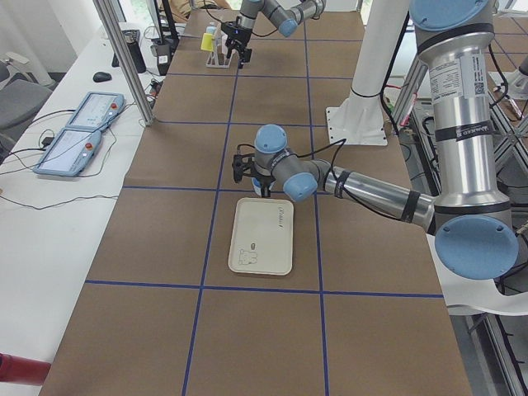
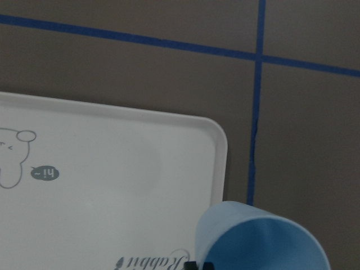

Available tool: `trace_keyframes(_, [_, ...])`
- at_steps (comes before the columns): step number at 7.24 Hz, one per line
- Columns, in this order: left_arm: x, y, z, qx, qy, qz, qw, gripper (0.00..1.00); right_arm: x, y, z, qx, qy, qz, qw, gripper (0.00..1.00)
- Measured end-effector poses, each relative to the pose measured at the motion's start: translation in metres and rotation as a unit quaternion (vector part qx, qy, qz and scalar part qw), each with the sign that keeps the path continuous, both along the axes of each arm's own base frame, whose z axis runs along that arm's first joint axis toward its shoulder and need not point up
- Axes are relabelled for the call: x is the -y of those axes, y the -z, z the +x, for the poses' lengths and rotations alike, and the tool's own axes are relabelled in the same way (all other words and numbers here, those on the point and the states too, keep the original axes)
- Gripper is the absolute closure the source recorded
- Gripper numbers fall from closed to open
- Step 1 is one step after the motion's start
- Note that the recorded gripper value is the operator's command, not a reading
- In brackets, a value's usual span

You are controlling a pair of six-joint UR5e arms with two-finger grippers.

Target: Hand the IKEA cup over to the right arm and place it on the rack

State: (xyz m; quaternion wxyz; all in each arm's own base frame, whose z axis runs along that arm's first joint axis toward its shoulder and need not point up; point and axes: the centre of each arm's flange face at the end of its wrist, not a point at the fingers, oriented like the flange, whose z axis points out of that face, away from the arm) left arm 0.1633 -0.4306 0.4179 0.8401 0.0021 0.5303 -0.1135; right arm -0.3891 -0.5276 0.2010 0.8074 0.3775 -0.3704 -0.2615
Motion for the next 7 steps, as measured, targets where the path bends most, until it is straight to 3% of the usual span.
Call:
trace_keyframes(2, [0.033, 0.081, 0.018, -0.067, 0.051, -0.066, 0.9942, 1.0, 0.005, 0.011, -0.033, 0.064, 0.001, 0.069, 0.9955, 0.01])
trace_keyframes(4, [0.06, 0.156, 0.034, -0.123, 0.08, -0.119, 0.9819, 1.0, -0.002, 0.028, -0.062, 0.098, -0.01, 0.113, 0.9887, 0.01])
trace_keyframes(5, [0.07, 0.183, 0.041, -0.143, 0.084, -0.145, 0.9755, 1.0, -0.014, 0.037, -0.072, 0.127, -0.016, 0.143, 0.9813, 0.01])
trace_keyframes(7, [0.086, 0.217, 0.055, -0.177, 0.08, -0.184, 0.9635, 1.0, -0.044, 0.046, -0.088, 0.201, -0.026, 0.207, 0.9571, 0.01])
